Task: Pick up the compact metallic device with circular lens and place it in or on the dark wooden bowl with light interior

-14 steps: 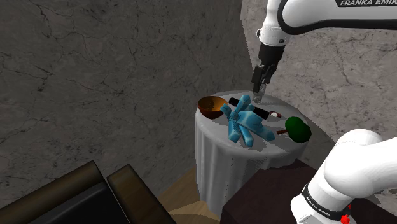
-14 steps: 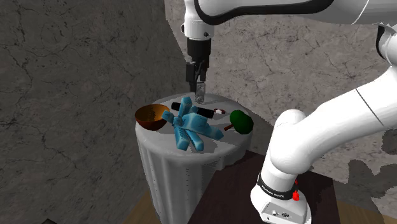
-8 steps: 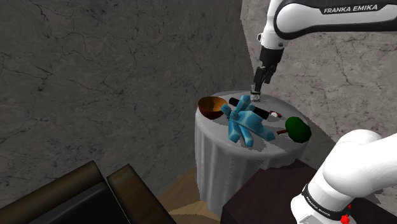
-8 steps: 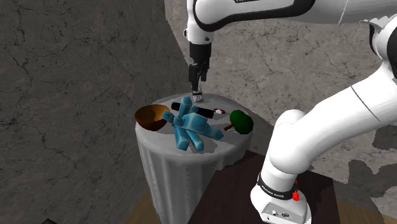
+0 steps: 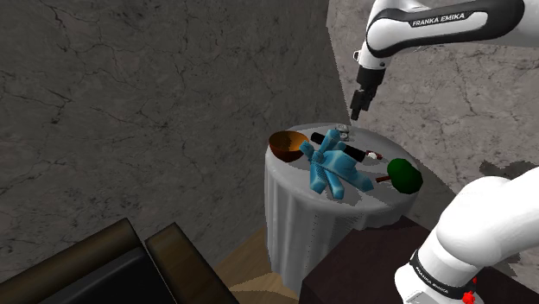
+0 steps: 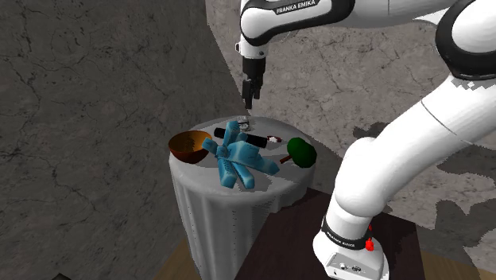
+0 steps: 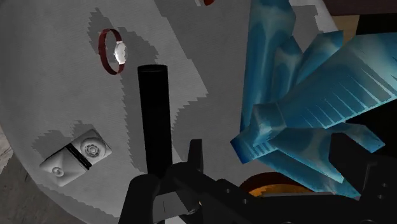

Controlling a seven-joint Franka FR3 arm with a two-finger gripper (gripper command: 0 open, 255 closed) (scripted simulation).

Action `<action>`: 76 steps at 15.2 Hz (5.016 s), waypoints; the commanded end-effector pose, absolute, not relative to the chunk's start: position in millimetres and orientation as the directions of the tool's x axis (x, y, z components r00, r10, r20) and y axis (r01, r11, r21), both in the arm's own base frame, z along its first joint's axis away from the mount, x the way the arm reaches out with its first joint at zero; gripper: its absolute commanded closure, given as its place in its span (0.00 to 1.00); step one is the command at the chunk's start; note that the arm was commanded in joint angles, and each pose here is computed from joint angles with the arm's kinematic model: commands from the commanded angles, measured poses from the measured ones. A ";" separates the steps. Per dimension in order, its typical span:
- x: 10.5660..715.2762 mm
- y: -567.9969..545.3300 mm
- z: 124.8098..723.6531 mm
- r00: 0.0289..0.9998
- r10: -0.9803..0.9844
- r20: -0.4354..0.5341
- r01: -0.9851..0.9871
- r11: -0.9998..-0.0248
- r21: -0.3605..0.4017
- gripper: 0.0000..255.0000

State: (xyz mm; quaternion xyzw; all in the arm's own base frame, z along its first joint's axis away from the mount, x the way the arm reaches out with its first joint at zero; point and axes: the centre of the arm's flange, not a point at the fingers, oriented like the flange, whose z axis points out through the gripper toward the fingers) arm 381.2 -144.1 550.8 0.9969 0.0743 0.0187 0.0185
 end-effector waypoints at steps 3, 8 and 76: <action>400.4 -193.0 532.9 0.986 0.163 0.031 0.162 -0.986 0.036 0.00; 425.5 -251.7 511.9 0.984 0.179 0.026 0.178 -0.984 0.029 0.00; 604.3 -446.2 291.6 0.802 -0.596 -0.024 -0.597 -0.803 0.002 1.00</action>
